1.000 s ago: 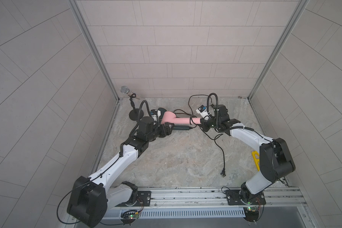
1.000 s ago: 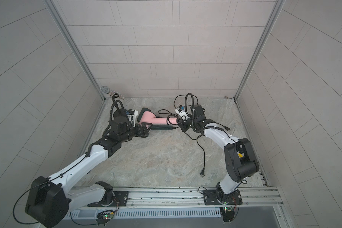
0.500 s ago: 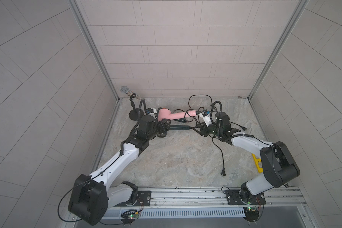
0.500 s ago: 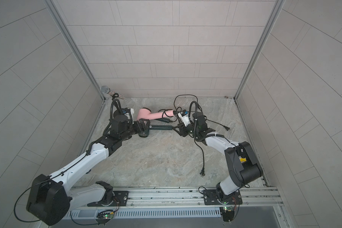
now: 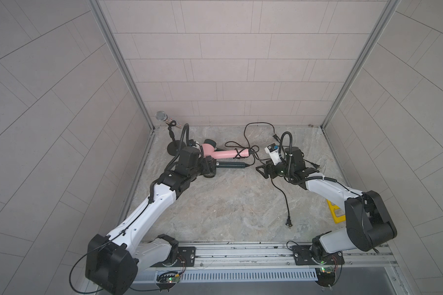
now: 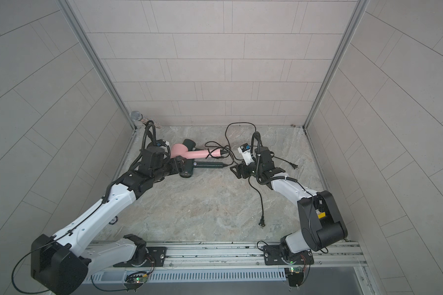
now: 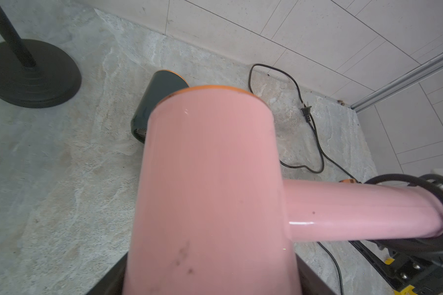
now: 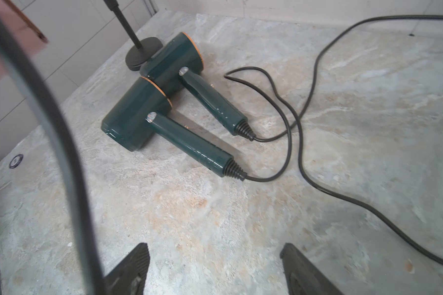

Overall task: Wrap the cord around the hair dryer
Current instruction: Wrap the power cord around the hair dryer.

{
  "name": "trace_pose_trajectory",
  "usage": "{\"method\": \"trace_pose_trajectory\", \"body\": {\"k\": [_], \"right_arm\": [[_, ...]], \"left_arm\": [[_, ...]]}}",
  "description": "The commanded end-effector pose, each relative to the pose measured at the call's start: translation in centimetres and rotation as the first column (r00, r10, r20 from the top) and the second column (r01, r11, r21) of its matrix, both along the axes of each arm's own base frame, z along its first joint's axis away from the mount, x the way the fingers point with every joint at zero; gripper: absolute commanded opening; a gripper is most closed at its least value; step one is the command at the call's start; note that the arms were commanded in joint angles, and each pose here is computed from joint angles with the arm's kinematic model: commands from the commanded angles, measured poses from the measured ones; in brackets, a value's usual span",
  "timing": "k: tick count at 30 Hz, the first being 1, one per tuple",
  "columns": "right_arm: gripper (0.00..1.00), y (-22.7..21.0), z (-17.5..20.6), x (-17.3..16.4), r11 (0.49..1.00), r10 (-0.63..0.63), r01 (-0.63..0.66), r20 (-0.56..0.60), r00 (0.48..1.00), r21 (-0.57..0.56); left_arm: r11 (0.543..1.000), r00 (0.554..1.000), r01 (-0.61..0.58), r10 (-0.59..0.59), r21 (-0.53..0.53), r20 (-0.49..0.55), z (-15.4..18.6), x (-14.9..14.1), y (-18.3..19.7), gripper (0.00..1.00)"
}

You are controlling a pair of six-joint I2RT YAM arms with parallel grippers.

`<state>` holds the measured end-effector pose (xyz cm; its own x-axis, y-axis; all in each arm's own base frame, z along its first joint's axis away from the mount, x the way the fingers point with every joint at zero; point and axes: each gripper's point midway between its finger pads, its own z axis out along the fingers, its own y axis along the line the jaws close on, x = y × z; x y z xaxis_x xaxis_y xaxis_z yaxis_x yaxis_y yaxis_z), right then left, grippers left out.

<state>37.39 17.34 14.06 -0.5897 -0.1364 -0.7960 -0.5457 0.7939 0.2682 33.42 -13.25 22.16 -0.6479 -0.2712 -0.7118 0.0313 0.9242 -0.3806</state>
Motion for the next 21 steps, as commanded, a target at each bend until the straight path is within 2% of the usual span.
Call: {"method": "trace_pose_trajectory", "body": {"k": [1, 5, 6, 9, 10, 15, 18, 21], "right_arm": [[0.84, -2.6, -0.7, 0.1, 0.996, -0.084, 0.084, -0.021, 0.996, -0.03], [0.77, -3.5, -1.7, 0.4, 0.993, -0.109, 0.107, -0.043, 0.993, -0.047], [0.68, -3.5, -2.0, 0.6, 0.993, -0.11, 0.108, -0.046, 0.993, -0.043], [0.24, -2.9, -2.0, 0.8, 0.996, -0.093, 0.092, -0.071, 0.993, -0.012], [0.15, -2.9, -2.3, 1.0, 0.995, -0.1, 0.1, -0.083, 0.992, -0.004], [0.04, -2.6, -3.3, 1.2, 0.992, -0.127, 0.127, -0.149, 0.981, -0.007], [0.0, -2.4, -2.4, 1.8, 0.99, -0.142, 0.139, -0.145, 0.979, -0.028], [0.0, -1.9, -0.6, 1.7, 0.979, -0.142, 0.128, -0.083, 0.986, -0.156]], "left_arm": [[0.999, 0.995, -0.037, 0.034, 0.033, 0.091, 3.7, 0.4, 1.4, 0.0], [0.999, 0.995, -0.05, 0.05, 0.004, 0.087, 4.1, 0.6, 2.2, 0.0], [0.999, 0.995, -0.049, 0.049, -0.004, 0.089, 4.2, 0.7, 2.3, 0.0], [0.999, 0.996, -0.03, 0.034, -0.038, 0.085, 4.2, 0.8, 1.7, 0.0], [0.998, 0.996, -0.017, 0.022, -0.065, 0.083, 4.2, 0.9, 1.3, 0.0], [0.976, 0.989, 0.133, -0.119, -0.173, 0.091, 4.6, 1.0, -2.0, 0.0], [0.974, 0.984, 0.171, -0.162, -0.146, 0.068, 4.0, 0.8, -2.4, 0.0], [0.988, 0.991, 0.13, -0.128, -0.078, 0.028, 2.7, 0.9, -1.3, 0.0]]}}
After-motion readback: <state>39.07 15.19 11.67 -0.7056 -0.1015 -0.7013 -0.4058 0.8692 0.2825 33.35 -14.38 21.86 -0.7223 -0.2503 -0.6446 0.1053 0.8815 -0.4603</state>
